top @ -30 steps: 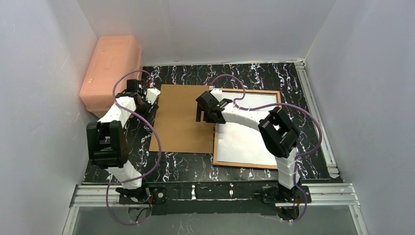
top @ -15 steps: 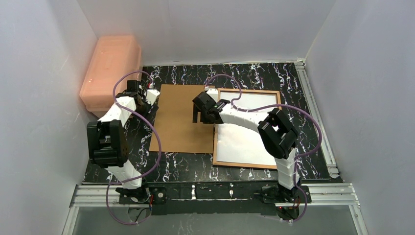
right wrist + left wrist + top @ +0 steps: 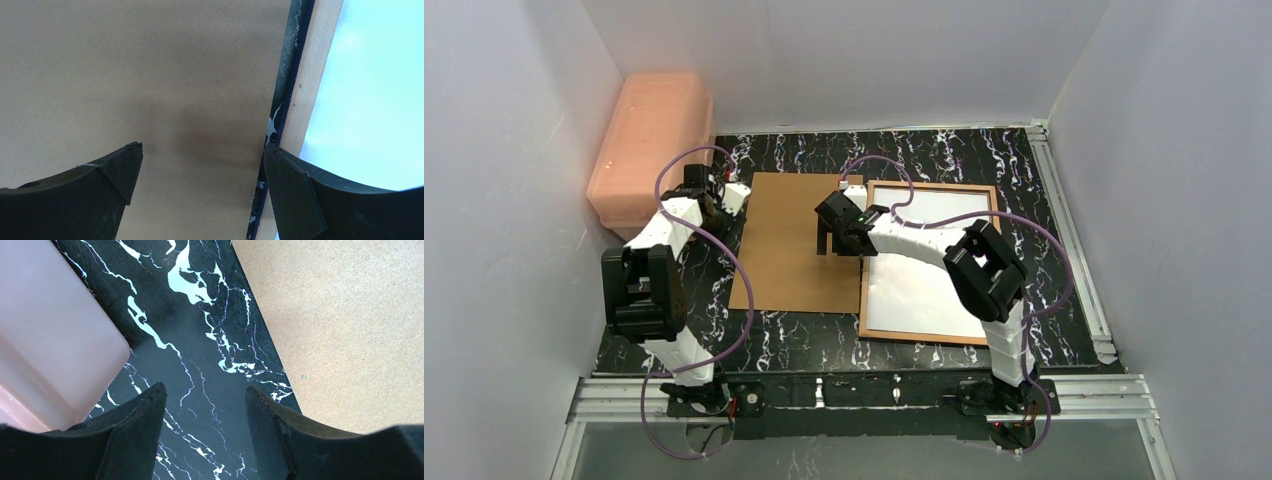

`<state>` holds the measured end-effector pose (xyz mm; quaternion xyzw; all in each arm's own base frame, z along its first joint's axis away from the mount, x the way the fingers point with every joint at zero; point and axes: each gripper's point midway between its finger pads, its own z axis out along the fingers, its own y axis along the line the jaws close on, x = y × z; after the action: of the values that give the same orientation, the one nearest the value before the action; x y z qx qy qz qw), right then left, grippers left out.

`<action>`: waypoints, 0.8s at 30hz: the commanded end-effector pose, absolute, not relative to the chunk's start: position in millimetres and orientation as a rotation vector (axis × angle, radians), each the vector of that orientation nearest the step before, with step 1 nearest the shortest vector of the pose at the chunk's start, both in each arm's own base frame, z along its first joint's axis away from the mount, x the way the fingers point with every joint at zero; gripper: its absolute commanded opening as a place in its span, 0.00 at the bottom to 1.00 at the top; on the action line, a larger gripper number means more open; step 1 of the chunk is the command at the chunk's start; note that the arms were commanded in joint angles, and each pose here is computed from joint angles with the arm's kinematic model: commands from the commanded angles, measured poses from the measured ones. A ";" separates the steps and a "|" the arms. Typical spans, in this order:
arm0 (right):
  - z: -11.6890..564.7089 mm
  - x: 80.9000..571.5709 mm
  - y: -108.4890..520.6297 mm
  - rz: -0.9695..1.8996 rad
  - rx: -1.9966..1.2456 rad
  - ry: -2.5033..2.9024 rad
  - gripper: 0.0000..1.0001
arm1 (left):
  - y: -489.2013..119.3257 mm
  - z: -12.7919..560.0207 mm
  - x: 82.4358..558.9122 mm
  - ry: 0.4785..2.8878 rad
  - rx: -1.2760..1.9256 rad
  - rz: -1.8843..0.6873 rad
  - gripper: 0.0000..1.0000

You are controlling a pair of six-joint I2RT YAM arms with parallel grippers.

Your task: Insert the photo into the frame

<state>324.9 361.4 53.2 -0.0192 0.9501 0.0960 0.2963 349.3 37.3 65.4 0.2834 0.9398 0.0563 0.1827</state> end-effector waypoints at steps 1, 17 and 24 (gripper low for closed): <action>35.2 327.3 355.1 0.228 -0.026 2.564 0.99 | 36.1 61.0 343.2 2.675 0.793 0.147 0.58; 23.8 332.0 331.8 0.190 0.036 2.599 0.99 | 29.2 25.1 359.9 2.776 0.771 0.175 0.57; 15.3 336.4 347.7 0.219 0.066 2.633 0.99 | 14.4 10.4 363.0 2.808 0.776 0.125 0.52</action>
<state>336.7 344.9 31.2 0.0087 0.9581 0.0851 0.2735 369.0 23.5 23.3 0.2754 0.9497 0.0680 0.1329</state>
